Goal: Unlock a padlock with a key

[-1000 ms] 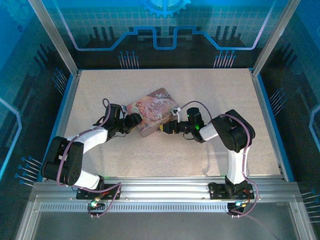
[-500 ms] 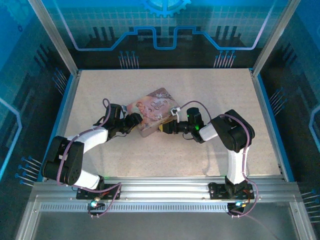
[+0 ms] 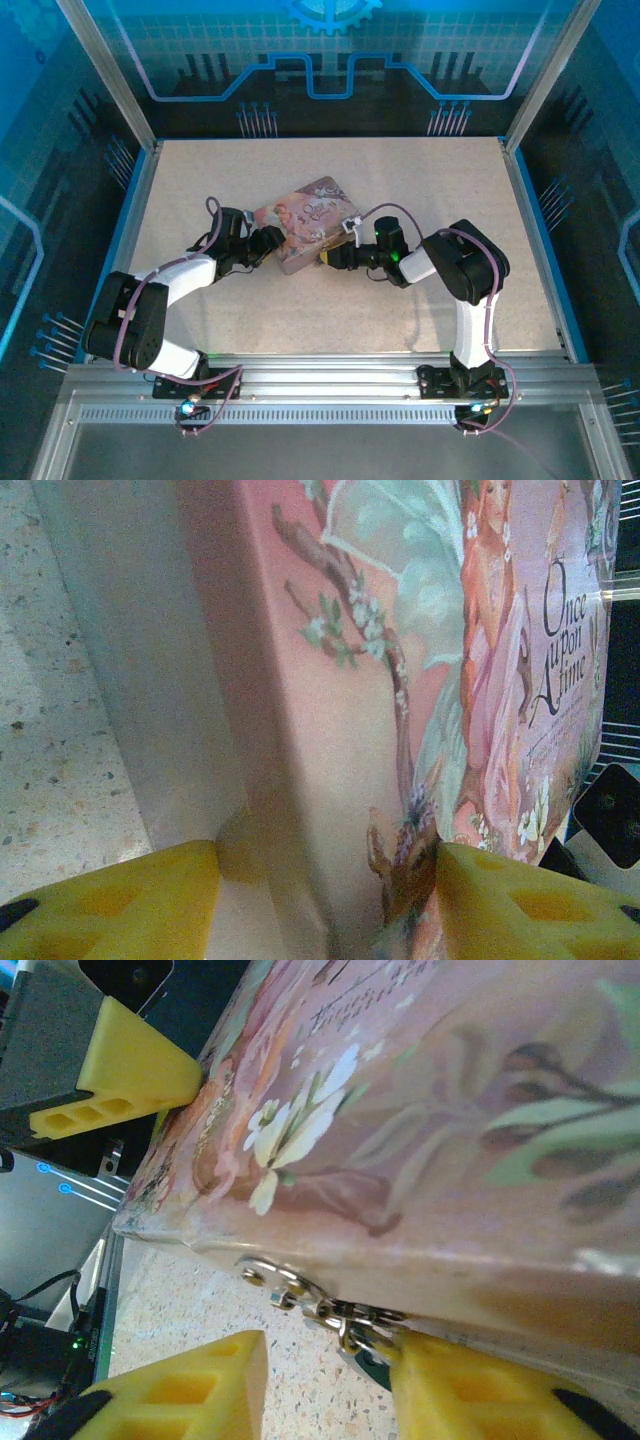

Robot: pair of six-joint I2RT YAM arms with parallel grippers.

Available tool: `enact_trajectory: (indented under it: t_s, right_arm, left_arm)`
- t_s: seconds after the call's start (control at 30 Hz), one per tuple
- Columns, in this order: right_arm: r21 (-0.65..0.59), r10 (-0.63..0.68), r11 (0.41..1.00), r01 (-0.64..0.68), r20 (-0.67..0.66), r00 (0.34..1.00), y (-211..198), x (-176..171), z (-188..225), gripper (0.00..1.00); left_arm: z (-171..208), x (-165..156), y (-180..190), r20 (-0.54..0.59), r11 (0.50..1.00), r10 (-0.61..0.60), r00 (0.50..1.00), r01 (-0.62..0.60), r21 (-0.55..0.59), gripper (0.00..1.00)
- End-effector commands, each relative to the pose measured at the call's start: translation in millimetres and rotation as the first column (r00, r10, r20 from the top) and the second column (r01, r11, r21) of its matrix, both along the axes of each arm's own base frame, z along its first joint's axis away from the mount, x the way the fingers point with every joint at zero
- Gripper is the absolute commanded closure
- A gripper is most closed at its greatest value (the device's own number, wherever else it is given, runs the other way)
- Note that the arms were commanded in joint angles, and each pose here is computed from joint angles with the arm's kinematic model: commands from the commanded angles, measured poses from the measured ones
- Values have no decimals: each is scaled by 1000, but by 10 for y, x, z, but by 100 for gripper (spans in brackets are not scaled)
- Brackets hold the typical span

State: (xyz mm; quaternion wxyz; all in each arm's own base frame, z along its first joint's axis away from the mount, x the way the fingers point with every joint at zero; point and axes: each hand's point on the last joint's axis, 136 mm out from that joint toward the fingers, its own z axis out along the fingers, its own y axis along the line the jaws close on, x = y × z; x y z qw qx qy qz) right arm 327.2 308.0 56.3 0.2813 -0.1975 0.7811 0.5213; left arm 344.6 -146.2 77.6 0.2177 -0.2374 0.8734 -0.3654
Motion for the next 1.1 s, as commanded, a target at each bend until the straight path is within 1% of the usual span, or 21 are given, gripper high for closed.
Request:
enact_trajectory:
  t_s: [0.0, 0.47, 0.53, 0.7, 1.07]
  right_arm:
    - [12, 41, 999, -41, 37, 998, 45, -69, 95, 66]
    - [-38, 4, 999, -3, 12, 1000, -27, -36, 4, 92]
    - [-41, -3, 999, 4, 6, 1000, -39, -32, -13, 94]
    - [-30, -32, 999, 32, -7, 999, -88, -1, -13, 97]
    - [54, -113, 992, 117, -77, 991, -219, 72, 94, 99]
  left_arm:
    - [-220, -149, -24, -84, 1000, -16, 996, 18, 23, 42]
    - [-222, -158, -19, -88, 999, -14, 996, 17, 30, 42]
    - [-222, -159, -15, -86, 999, -14, 996, 16, 32, 42]
    - [-234, -183, -12, -89, 999, -12, 996, 15, 35, 42]
    - [-338, -333, -95, -113, 999, -23, 993, 27, 39, 42]
